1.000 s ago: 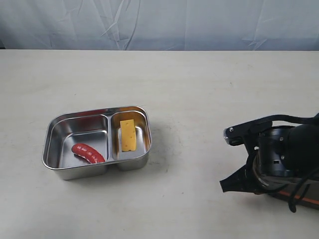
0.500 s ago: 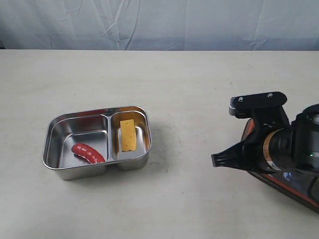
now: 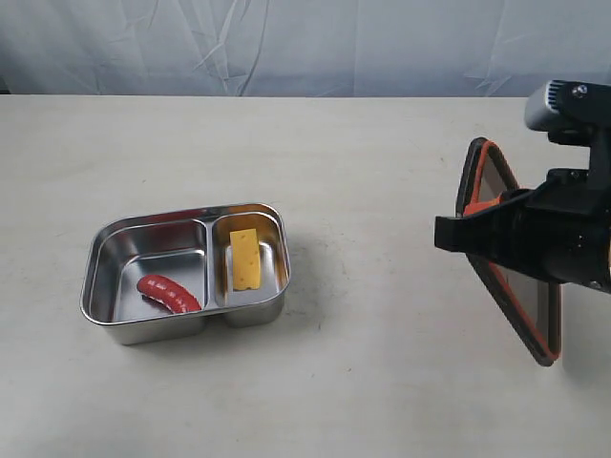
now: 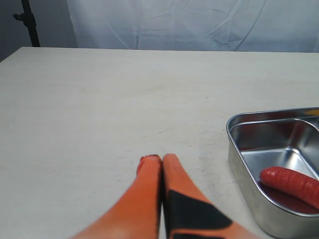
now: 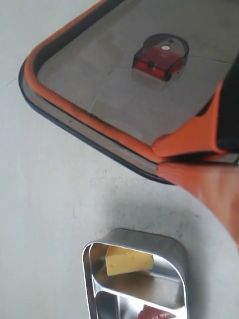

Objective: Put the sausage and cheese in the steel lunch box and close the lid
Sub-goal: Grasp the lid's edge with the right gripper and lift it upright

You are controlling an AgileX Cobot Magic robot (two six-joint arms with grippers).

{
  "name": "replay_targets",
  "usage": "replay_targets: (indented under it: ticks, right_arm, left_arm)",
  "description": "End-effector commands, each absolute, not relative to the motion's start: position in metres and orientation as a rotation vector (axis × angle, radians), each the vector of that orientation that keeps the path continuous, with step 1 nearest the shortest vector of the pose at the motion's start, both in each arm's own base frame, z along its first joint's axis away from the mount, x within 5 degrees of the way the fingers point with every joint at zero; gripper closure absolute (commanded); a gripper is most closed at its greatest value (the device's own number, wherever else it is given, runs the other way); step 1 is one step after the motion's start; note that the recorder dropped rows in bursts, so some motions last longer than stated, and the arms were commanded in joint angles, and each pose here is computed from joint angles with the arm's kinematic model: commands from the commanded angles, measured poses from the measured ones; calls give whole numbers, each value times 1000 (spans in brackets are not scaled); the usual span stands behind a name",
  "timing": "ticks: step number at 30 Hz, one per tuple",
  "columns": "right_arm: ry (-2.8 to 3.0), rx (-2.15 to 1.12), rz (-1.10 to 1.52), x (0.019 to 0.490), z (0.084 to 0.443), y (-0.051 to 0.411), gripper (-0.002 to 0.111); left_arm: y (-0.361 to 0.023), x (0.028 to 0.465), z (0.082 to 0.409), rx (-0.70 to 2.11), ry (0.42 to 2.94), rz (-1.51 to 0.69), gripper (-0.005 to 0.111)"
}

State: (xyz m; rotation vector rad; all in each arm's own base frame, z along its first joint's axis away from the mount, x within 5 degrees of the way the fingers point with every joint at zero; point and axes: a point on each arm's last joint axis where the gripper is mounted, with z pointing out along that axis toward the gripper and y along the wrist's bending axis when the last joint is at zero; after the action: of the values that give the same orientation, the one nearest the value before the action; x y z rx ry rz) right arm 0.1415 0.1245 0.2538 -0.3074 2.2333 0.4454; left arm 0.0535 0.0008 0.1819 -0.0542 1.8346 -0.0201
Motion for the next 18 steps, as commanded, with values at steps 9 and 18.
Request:
replay_targets:
  ticks: [9,18]
  right_arm:
    - [2195,-357,585,123,271,117,109]
    - [2167,-343,655,115,279,112,109]
  left_arm:
    - [3,54,183,-13,1814,45,107]
    - [1,56,199,-60,1638,-32,107]
